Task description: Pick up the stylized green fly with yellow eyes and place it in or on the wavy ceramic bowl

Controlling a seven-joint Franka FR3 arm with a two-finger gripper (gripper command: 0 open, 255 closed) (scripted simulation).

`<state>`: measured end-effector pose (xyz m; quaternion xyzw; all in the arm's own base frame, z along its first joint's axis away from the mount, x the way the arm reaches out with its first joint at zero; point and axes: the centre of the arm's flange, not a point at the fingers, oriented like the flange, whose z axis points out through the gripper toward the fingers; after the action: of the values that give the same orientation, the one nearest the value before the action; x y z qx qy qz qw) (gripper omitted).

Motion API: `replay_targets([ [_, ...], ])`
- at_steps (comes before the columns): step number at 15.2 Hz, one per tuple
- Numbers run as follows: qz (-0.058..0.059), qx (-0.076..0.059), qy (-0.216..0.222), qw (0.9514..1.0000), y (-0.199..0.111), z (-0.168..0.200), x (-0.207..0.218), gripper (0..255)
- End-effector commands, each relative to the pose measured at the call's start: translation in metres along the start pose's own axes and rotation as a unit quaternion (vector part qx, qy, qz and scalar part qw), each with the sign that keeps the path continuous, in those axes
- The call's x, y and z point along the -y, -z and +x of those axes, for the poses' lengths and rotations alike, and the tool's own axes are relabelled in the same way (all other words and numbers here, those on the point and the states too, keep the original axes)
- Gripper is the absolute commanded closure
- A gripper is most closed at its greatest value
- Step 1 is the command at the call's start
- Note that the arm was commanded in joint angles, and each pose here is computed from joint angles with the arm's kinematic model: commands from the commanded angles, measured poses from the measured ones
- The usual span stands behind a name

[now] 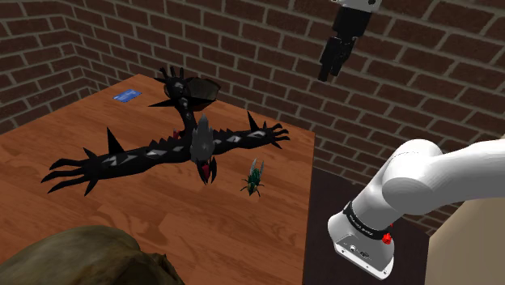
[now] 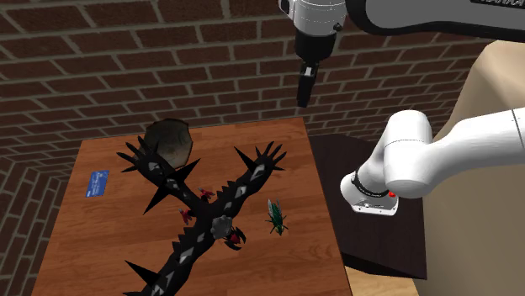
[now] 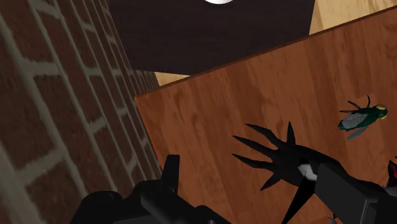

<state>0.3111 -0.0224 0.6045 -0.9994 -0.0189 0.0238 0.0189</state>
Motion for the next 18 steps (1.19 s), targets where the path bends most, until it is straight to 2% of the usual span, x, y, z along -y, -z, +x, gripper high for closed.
replay_targets([
  [1, 0.000, 0.000, 0.000, 1.0000, 0.000, 0.000, 0.000, 0],
  [5, -0.001, -0.015, -0.058, 0.9982, -0.031, -0.021, 0.040, 0],
  [9, -0.002, -0.031, -0.117, 0.9927, -0.063, -0.037, 0.082, 0],
  [13, -0.003, -0.046, -0.174, 0.9836, -0.095, -0.047, 0.126, 0],
  [18, -0.005, -0.065, -0.246, 0.9672, -0.135, -0.050, 0.181, 0],
])
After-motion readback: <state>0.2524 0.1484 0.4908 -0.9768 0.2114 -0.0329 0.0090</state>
